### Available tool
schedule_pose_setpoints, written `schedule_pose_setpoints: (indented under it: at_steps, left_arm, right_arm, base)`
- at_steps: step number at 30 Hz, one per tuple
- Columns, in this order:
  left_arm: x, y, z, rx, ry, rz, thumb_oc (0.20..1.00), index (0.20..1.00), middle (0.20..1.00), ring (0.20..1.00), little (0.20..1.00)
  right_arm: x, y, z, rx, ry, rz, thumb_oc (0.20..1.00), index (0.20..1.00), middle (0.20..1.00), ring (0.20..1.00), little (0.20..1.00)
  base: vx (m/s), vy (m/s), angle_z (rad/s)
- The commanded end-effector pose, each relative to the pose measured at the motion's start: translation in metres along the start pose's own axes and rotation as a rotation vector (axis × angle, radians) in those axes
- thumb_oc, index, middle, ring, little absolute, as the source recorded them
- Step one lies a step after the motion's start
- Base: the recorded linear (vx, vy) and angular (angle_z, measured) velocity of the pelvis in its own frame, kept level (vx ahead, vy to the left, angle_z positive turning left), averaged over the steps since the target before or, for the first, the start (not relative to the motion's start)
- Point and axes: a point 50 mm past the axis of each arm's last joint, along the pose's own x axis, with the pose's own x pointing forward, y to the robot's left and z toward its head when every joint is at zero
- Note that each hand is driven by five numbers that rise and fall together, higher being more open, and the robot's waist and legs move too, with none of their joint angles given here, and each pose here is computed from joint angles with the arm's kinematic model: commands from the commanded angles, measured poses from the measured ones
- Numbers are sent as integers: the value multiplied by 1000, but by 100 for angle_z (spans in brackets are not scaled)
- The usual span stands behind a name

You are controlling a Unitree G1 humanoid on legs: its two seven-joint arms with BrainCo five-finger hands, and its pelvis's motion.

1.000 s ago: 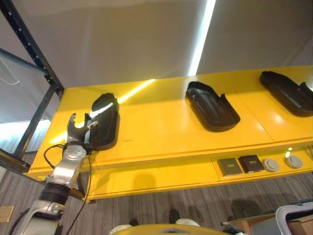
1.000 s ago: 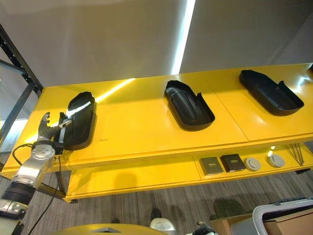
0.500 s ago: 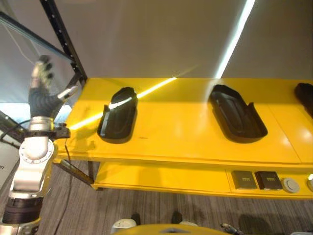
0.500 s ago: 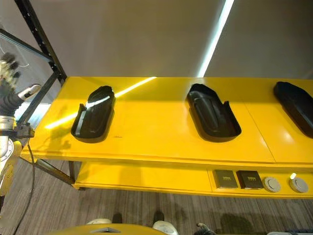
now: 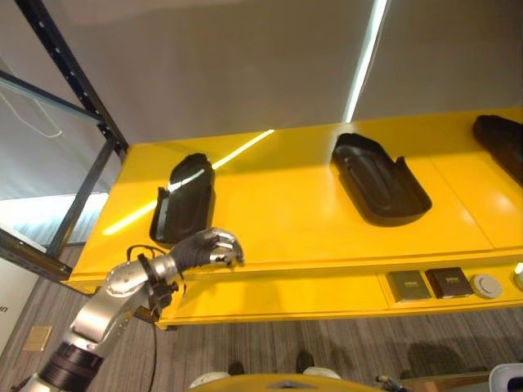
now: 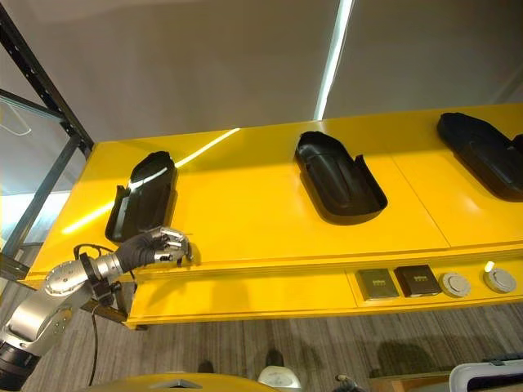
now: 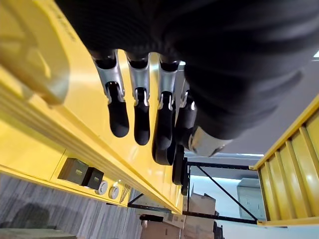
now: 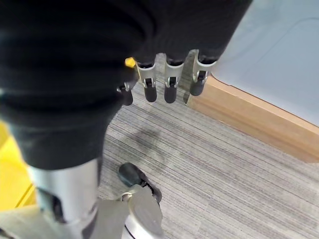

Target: Move parts from the plastic box to the shelf.

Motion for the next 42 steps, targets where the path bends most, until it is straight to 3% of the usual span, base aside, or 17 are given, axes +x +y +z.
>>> schedule_pose_setpoints:
  at_steps: [1,11,17,32,42]
  left_arm:
    - [-10,9,21,18,-125,-6,200,200,200,200,200]
    - [-27,12,26,23,-135,-95,200,200,200,200,200]
    - [-36,20,34,72,-126,-17,200,200,200,200,200]
    - [-55,23,-4,-27,118,7,200,200,200,200,200]
    - [-64,32,-25,-55,150,206,200,200,200,200,200]
  right_arm:
    - [2,-14,5,-58,-13,-33,1000,1000,1000,1000,1000]
    - [1,-20,-3,-60,1,-52,1000,1000,1000,1000,1000]
    - [0,-19,-5,-67,3,-56,1000,1000,1000,1000,1000]
    - [0,-26,-9,-82,7,-64,1000,1000,1000,1000,1000]
    - [0,-28,-8,-85,4,-64,1000,1000,1000,1000,1000]
  base:
    - [-5,15,3]
    - [0,12,1]
    - [0,0,0]
    - [0,0,0]
    - [0,1,0]
